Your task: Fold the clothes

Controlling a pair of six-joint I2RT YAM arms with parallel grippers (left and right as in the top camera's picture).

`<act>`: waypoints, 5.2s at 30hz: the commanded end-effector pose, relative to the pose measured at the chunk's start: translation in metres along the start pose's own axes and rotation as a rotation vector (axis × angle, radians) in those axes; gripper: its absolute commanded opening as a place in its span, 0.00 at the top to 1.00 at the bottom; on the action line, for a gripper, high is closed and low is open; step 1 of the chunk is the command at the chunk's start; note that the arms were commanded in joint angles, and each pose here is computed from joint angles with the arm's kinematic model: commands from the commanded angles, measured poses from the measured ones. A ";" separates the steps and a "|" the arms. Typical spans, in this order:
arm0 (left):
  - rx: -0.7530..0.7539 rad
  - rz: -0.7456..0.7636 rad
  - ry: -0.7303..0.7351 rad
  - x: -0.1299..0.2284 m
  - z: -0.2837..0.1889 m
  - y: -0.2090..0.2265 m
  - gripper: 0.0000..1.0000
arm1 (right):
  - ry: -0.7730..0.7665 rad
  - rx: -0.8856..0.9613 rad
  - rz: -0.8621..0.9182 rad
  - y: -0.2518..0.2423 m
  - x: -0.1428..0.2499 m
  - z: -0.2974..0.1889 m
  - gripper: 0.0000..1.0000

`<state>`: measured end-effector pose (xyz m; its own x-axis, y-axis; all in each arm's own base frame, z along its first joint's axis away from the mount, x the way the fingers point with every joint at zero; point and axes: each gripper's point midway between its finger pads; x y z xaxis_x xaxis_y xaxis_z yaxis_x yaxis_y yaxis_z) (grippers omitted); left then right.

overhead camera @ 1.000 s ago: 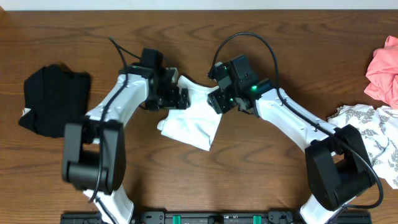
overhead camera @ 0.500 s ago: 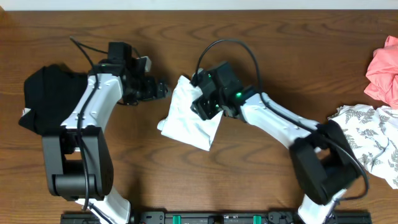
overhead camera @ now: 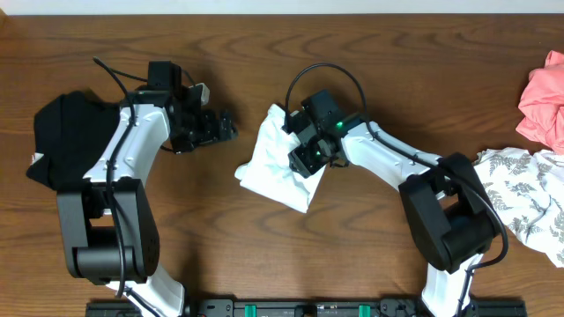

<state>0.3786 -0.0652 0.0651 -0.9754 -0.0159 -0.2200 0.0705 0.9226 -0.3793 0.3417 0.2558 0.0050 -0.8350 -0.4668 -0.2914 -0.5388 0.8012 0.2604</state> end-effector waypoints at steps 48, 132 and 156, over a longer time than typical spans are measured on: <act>0.384 -0.083 0.380 0.076 0.063 -0.062 0.48 | 0.146 0.124 0.051 -0.040 0.044 0.019 0.37; 0.198 -0.175 0.195 0.046 0.084 -0.028 0.94 | 0.122 0.126 0.047 -0.038 0.036 0.008 0.37; -0.360 -0.101 -0.312 -0.084 -0.062 0.088 0.94 | -0.215 0.172 0.034 -0.025 -0.017 -0.142 0.33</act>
<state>0.4341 0.0053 0.0705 -0.9069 -0.1887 -0.3768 -0.1338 0.9768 -0.1671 0.3532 0.1966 0.1292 -0.7939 -0.3786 -0.4757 -0.4858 0.8655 0.1220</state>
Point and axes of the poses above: each gripper's point midway between its finger pads, its own z axis out along the fingers, its own y axis along the line the jaws close on, x = y × z, and after that the axes turned 8 degrees about z, right-handed
